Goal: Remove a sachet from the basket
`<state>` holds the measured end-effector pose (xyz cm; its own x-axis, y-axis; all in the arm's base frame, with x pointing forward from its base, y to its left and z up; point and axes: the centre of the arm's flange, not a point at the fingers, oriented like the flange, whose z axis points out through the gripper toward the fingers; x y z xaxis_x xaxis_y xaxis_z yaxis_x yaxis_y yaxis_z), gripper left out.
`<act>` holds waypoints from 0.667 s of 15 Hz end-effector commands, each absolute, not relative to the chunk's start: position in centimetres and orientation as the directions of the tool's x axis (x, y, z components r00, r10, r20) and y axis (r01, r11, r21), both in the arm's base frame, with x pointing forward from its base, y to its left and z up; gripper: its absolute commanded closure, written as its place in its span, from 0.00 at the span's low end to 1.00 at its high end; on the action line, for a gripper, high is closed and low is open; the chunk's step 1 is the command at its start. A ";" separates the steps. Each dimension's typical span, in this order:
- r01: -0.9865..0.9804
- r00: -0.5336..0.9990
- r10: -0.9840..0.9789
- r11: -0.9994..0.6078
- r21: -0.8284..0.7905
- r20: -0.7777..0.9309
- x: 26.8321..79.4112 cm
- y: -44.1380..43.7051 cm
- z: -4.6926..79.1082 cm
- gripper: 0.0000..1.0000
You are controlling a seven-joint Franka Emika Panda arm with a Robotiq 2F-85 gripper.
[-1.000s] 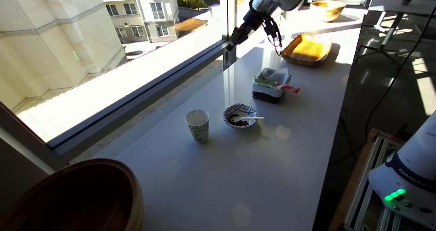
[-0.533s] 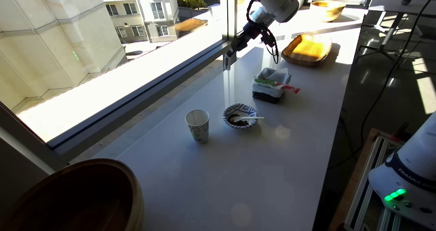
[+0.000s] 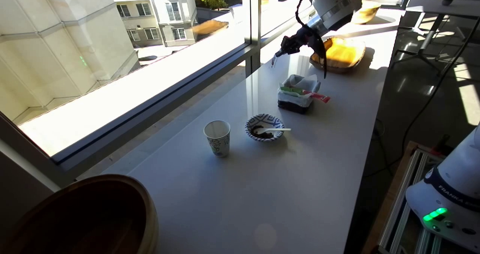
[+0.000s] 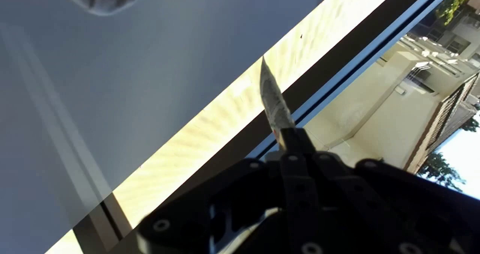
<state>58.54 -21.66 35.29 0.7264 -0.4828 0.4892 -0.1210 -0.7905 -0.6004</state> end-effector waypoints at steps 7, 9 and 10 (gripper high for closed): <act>-0.404 0.416 -0.788 -0.607 -0.684 0.454 46.3 -28.1 31.0 1.00; -0.430 0.375 -0.819 -0.569 -0.701 0.435 44.6 -29.1 29.7 1.00; -0.445 0.359 -0.830 -0.554 -0.704 0.426 43.9 -29.4 29.1 1.00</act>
